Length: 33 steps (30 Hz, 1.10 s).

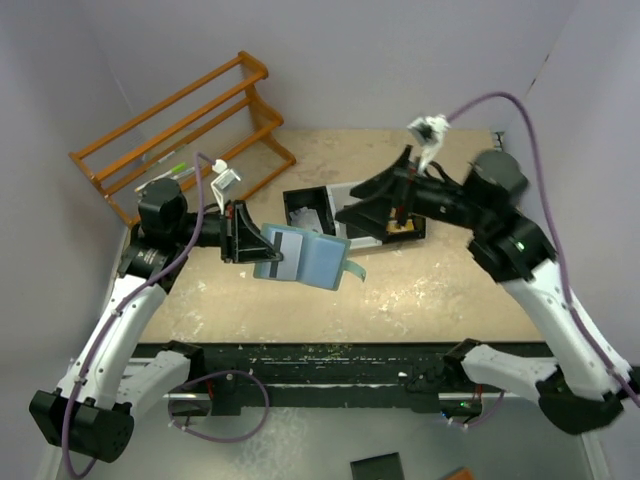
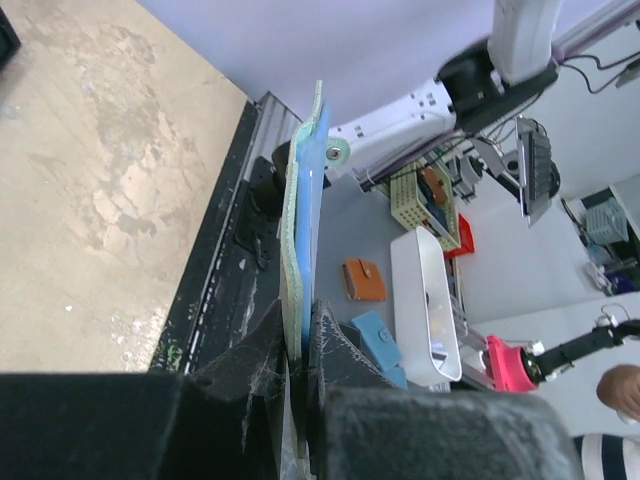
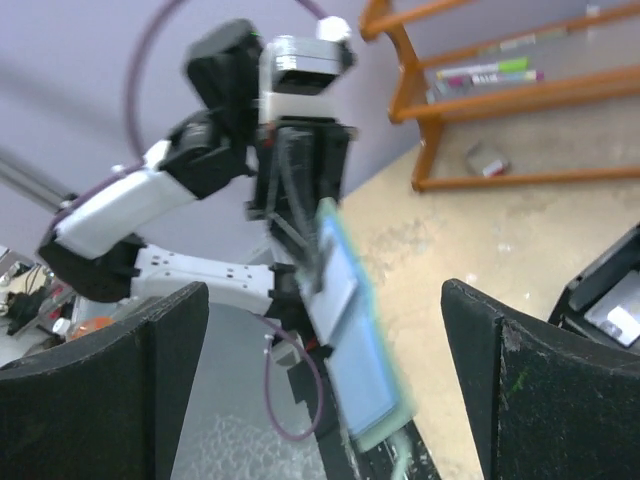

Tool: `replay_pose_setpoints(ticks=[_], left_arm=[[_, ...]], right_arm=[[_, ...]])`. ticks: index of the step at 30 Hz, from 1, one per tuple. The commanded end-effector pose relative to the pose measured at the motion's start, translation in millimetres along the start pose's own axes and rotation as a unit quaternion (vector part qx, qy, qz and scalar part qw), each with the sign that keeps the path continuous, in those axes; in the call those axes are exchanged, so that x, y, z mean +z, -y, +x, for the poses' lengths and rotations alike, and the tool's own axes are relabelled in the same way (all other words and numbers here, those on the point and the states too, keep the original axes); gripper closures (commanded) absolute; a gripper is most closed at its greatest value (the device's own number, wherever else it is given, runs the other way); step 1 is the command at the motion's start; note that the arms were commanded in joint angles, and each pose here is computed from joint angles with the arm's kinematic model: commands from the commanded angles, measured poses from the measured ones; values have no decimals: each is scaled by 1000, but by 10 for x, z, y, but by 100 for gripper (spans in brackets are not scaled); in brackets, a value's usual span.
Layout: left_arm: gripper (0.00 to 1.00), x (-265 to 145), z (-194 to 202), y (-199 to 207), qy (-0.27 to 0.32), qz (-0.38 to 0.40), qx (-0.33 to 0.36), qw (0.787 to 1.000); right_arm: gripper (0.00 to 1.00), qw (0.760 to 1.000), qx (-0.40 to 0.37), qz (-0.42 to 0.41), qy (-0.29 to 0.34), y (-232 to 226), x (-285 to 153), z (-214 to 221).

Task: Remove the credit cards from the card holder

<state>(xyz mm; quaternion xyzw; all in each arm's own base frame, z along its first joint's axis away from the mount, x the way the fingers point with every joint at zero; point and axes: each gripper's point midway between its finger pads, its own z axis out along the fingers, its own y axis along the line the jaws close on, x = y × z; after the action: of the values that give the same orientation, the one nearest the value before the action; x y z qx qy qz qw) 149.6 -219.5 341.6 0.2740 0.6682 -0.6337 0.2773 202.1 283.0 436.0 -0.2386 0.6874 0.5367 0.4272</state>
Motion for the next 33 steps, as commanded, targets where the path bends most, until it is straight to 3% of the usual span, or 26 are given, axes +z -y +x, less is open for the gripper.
replay_pose_setpoints(ticks=[1,4,10,12,24,33], left_arm=[[100,-18,-297,175,42,-16,56,997],[100,-16,-356,101,56,-36,58,996],[100,-41,-454,-80,74,-85,60,992],[100,-43,-476,-90,77,-88,59,991],[100,-19,-481,-49,71,-66,49,994],[100,-9,-396,234,44,8,39,998]], right_arm=[[0,994,-36,1,99,-328,-409,-249],[2,996,-21,-36,78,-426,-421,-101],[33,994,20,-86,57,-422,-286,83],[39,993,46,-106,39,-391,-196,216],[42,986,92,-142,-9,-279,293,616],[51,985,107,-133,-19,-100,462,729]])
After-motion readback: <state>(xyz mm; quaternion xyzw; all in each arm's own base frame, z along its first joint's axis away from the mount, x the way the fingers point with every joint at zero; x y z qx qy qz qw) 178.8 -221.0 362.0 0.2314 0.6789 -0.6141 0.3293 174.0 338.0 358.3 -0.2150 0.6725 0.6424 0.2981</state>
